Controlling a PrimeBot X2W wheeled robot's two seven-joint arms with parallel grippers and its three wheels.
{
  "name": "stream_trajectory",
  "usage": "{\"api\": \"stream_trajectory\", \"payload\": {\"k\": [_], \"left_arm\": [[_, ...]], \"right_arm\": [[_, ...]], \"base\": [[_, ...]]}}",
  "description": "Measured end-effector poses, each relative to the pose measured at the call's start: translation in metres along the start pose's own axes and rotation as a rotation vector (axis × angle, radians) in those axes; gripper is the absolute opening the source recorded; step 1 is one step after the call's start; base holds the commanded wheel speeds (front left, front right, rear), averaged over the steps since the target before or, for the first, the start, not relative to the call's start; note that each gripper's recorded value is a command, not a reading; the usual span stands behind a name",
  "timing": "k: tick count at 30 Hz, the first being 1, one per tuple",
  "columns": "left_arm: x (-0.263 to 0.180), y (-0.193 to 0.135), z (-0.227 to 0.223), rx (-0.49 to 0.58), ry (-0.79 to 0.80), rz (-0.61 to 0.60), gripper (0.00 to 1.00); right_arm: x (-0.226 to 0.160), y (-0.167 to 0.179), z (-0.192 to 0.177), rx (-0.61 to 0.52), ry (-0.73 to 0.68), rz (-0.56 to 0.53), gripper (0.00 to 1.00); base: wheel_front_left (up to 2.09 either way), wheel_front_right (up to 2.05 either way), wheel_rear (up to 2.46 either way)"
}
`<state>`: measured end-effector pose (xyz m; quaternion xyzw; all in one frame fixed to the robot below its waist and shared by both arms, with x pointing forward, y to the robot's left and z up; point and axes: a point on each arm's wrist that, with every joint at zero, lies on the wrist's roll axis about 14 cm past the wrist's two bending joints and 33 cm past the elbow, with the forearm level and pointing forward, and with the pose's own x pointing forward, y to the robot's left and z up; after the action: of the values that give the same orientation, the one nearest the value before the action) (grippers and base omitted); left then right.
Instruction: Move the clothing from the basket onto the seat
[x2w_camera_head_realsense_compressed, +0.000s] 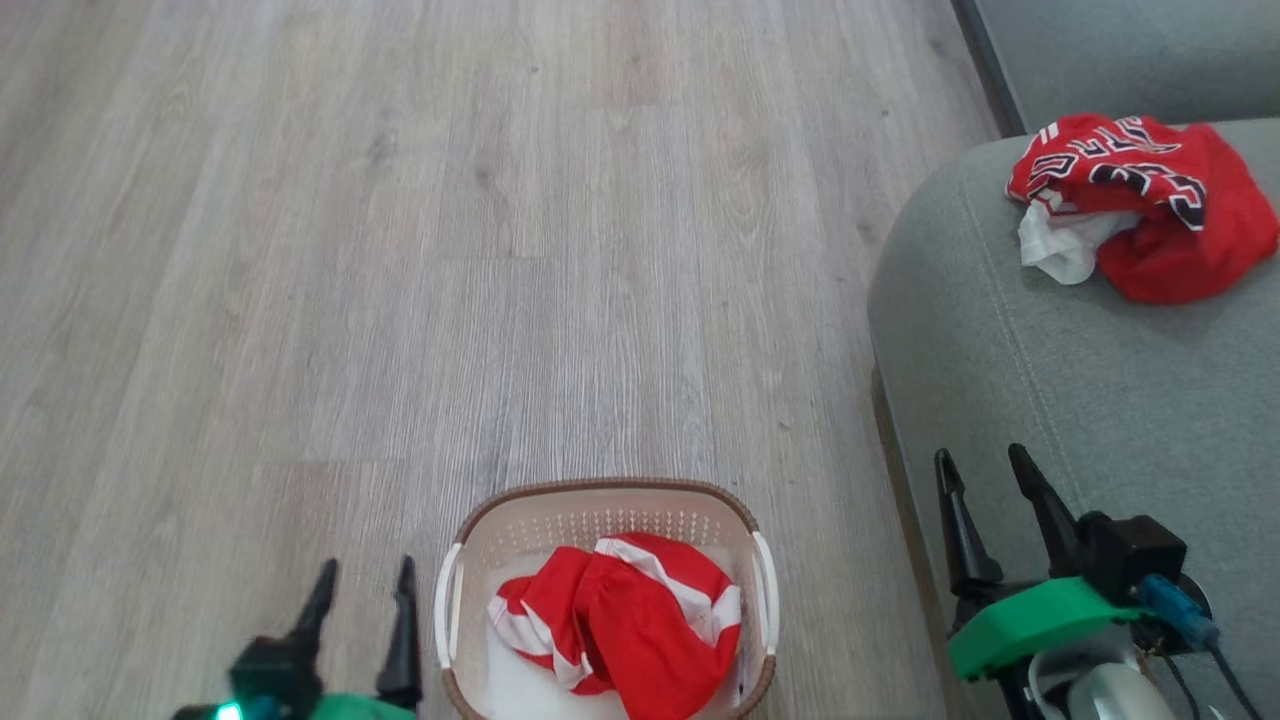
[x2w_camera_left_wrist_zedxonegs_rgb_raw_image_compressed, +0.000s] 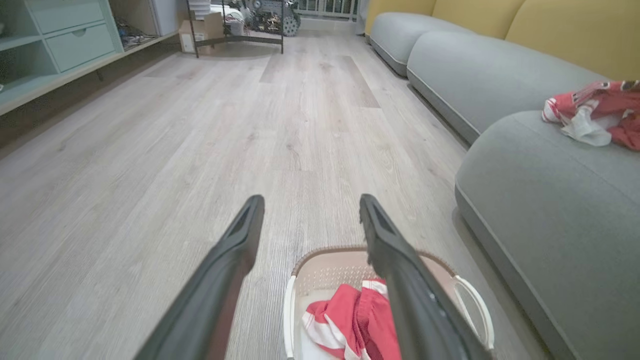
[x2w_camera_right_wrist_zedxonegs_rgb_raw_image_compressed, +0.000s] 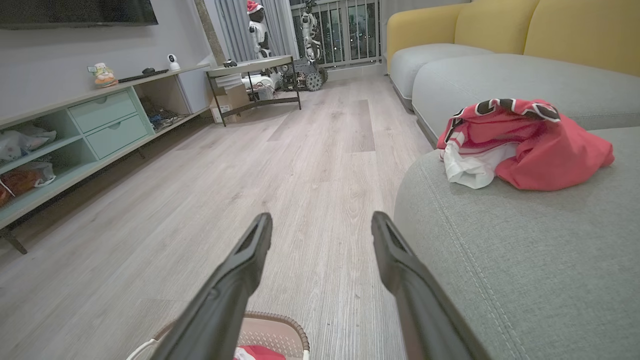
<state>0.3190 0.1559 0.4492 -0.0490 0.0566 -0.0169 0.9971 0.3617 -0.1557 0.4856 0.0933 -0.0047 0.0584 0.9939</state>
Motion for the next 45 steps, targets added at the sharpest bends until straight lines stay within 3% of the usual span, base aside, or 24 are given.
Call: {"api": "stream_trajectory", "payload": {"k": [11, 26, 34, 45], "left_arm": [[0.037, -0.053, -0.055, 0.087, 0.189, -0.221, 1.0], [0.11, -0.094, -0.174, 0.184, 0.555, -0.45, 1.0], [0.129, -0.095, -0.254, 0.243, 0.747, -0.492, 1.0], [0.136, -0.101, -0.316, 0.283, 0.879, -0.544, 1.0]], "right_arm": [[0.018, -0.026, -0.016, -0.015, 0.046, -0.066, 1.0], [0.109, -0.037, -0.038, -0.06, 0.031, -0.04, 1.0], [0.138, -0.049, -0.086, -0.051, 0.095, -0.038, 1.0], [0.137, -0.072, -0.132, -0.05, 0.186, -0.081, 1.0]], "base": [[0.0, 0.0, 0.0], [0.0, 0.0, 0.0], [0.0, 0.0, 0.0], [0.0, 0.0, 0.0]]}}
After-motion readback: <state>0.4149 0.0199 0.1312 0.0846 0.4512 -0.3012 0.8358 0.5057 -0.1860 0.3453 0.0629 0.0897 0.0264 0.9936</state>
